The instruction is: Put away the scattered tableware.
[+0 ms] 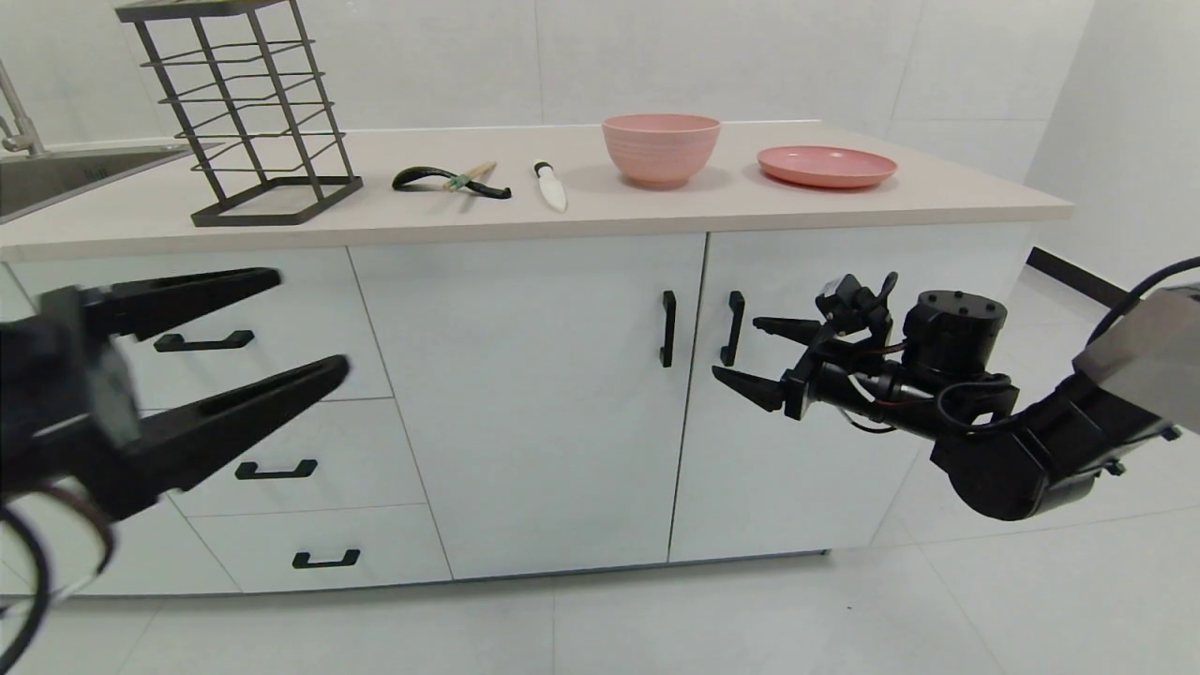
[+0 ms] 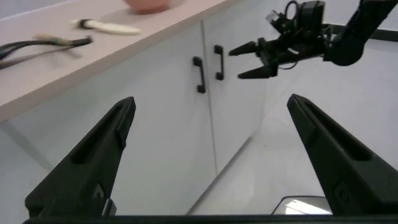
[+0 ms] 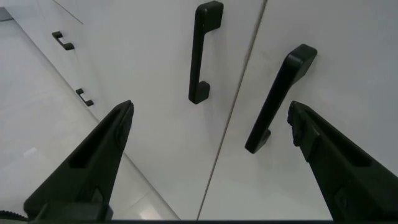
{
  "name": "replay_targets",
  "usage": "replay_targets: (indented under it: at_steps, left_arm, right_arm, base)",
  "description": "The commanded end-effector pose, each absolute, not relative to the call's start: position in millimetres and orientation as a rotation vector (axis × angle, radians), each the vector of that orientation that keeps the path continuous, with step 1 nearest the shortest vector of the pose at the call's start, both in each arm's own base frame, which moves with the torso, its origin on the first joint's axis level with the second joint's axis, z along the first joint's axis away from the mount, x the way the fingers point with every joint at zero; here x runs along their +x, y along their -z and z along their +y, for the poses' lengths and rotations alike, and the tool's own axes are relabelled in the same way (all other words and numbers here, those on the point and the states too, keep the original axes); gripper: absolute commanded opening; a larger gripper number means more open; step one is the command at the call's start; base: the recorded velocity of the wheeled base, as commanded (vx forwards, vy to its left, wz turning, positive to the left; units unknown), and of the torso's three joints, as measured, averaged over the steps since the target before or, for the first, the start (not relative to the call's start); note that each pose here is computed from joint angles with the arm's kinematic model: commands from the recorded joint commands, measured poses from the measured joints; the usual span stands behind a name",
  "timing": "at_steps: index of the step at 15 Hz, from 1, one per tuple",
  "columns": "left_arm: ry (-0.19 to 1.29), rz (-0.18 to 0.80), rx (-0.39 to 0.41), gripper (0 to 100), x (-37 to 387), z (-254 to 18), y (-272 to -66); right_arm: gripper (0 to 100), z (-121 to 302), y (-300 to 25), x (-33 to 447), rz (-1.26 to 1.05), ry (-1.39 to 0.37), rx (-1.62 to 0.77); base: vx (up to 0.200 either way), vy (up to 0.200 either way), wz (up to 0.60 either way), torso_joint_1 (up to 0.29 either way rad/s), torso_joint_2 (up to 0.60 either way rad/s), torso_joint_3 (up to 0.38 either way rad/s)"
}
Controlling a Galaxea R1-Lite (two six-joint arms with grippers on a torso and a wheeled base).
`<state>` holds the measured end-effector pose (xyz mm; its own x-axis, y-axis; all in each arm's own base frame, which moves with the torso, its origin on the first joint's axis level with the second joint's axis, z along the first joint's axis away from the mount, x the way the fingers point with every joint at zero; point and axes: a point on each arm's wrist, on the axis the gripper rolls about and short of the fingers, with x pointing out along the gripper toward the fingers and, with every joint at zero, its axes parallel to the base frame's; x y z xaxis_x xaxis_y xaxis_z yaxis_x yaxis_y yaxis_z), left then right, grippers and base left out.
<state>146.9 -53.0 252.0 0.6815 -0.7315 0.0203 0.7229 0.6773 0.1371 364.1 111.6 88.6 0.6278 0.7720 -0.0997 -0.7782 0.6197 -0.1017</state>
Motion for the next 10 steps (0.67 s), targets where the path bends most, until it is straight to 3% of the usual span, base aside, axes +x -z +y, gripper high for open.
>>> replay_targets:
  at_steps: [1, 3, 7, 10]
  left_arm:
    - [1.052, 0.008, 0.078, 100, 242.4, -137.2, -202.8]
    - [1.100, 0.026, 0.073, 100, 262.7, -163.6, -186.3]
    - [1.174, 0.072, 0.030, 100, 274.9, -204.0, -175.7]
    - [1.191, 0.022, 0.055, 100, 291.7, -218.5, -169.5]
  right_arm:
    - [100, 112.4, -81.6, 368.1, 0.061, -0.892, -0.138]
    - [100, 109.8, -82.7, 374.6, 0.046, -0.880, -0.140]
    - [100, 107.7, -79.4, 386.1, 0.031, -0.868, -0.144]
    - [100, 110.4, -77.9, 386.6, 0.031, -0.876, -0.146]
  base:
    - [0.000, 0.000, 0.00, 0.000, 0.00, 0.000]
    - [0.000, 0.000, 0.00, 0.000, 0.00, 0.000]
    - [0.000, 0.000, 0.00, 0.000, 0.00, 0.000]
    - [0.000, 0.000, 0.00, 0.000, 0.00, 0.000]
